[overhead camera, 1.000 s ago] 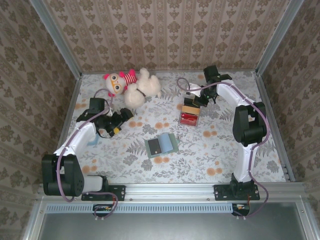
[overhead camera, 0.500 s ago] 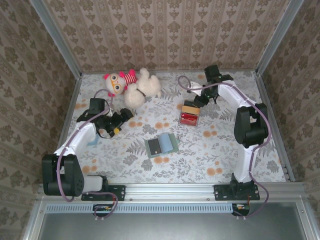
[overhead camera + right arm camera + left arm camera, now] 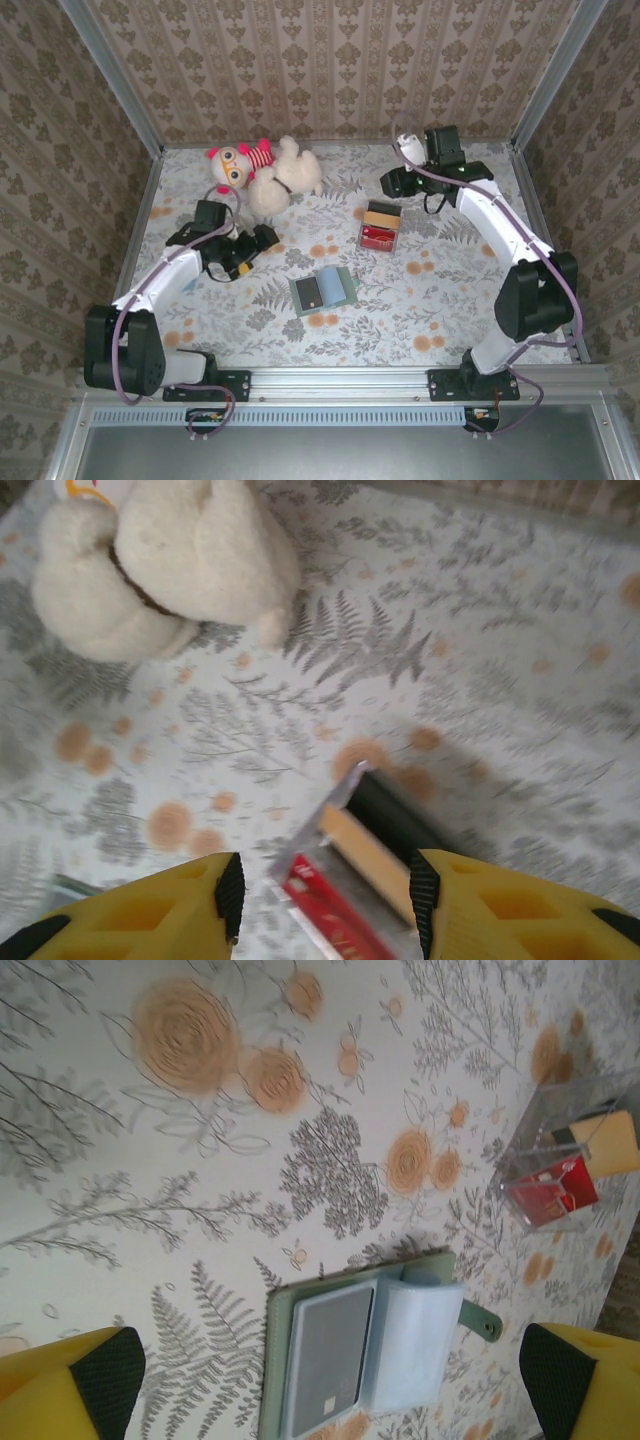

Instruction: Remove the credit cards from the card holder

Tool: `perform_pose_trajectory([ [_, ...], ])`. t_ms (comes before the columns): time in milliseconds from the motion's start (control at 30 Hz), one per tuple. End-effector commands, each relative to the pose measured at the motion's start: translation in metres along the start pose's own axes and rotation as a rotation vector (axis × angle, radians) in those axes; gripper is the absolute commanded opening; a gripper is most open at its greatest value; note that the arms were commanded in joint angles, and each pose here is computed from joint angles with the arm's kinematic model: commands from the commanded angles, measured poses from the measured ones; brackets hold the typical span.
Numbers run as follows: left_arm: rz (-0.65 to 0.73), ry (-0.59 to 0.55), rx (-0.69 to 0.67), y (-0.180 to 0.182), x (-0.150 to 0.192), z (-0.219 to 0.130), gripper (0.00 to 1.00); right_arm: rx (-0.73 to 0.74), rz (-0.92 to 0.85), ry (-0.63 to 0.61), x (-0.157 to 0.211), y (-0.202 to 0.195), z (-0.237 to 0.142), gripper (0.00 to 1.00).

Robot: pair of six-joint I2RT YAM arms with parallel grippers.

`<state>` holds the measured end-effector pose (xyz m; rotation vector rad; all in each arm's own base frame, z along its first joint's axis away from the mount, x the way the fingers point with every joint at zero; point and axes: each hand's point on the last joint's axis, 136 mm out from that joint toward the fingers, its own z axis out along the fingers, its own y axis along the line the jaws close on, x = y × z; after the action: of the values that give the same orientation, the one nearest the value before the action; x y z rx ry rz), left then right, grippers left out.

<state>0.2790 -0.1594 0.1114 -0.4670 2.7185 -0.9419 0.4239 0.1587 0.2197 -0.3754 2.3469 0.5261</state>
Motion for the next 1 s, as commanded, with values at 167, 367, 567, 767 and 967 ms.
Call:
perform_pose_trajectory([
  [167,-0.009,0.050,-0.047,-0.004,0.029,0.027,0.84,-0.166,0.367,0.263,0.093,0.089,0.039,0.54],
  [367,-0.033,0.105,-0.051,-0.003,0.040,0.049,0.66,-0.175,0.397,0.441,0.151,0.121,0.077,0.53],
  [567,-0.030,0.168,-0.029,-0.013,0.055,0.073,0.49,-0.160,0.376,0.574,0.187,0.136,0.101,0.52],
  [767,-0.035,0.201,-0.085,-0.003,0.064,0.086,0.37,-0.121,0.365,0.637,0.207,0.128,0.112,0.55],
  [967,-0.052,0.222,-0.138,0.014,0.071,0.091,0.27,-0.204,0.378,0.688,0.218,0.141,0.116,0.53],
])
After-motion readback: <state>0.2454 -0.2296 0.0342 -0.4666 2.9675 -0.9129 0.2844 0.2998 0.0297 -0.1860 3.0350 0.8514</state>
